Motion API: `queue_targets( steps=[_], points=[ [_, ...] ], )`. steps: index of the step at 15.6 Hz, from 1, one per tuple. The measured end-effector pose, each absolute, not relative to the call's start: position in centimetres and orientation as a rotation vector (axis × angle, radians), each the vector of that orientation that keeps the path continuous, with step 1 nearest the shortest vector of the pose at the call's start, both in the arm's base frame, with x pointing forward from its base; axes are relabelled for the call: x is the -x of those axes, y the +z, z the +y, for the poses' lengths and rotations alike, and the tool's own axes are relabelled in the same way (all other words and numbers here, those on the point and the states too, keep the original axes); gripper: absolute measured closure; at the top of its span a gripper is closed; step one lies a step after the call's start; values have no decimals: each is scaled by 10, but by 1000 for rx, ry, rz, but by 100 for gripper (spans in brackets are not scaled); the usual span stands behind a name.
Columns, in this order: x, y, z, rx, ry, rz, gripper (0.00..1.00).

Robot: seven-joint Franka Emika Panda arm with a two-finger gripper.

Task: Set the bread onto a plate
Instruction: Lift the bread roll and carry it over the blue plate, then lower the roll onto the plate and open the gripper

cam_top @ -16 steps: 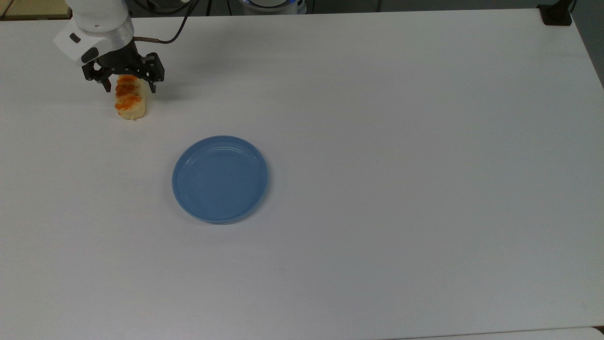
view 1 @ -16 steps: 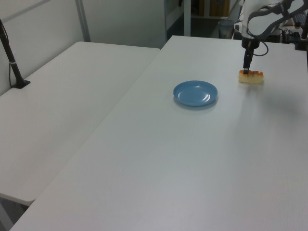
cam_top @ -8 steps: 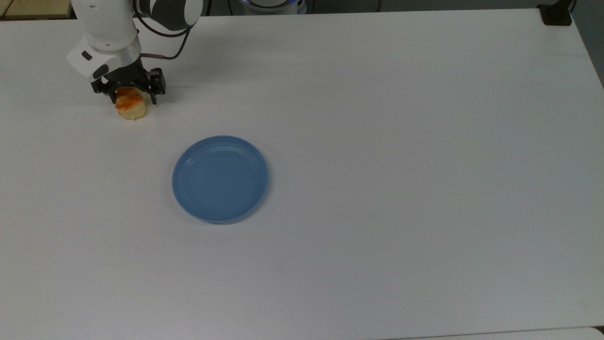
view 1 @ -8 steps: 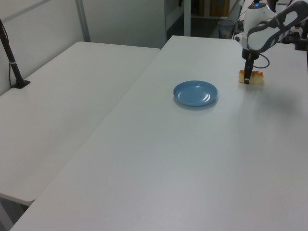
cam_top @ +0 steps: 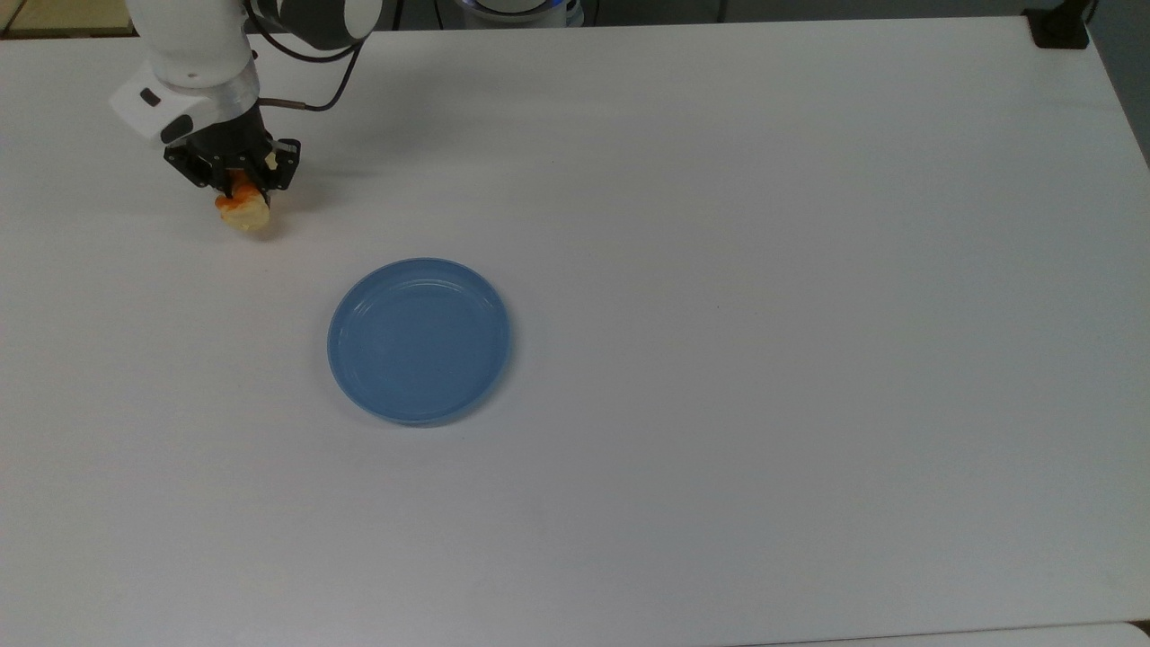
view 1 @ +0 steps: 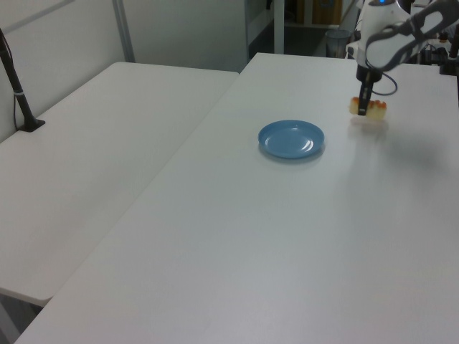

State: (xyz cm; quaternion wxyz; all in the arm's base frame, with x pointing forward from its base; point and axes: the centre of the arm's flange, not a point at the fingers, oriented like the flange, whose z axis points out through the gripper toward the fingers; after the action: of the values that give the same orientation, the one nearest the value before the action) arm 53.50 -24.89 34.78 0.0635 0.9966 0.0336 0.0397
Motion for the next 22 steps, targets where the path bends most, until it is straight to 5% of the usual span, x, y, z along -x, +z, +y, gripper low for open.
queue_targets(
  steps=[4, 8, 18, 22],
  points=[
    [-585, 404, -200, -3093, 364, 20, 63],
    [-614, 423, -153, -3142, 463, -96, 56],
    [-660, 365, -87, -3133, 509, -207, 40],
    [-663, 366, -85, -3130, 517, -203, 1]
  ],
)
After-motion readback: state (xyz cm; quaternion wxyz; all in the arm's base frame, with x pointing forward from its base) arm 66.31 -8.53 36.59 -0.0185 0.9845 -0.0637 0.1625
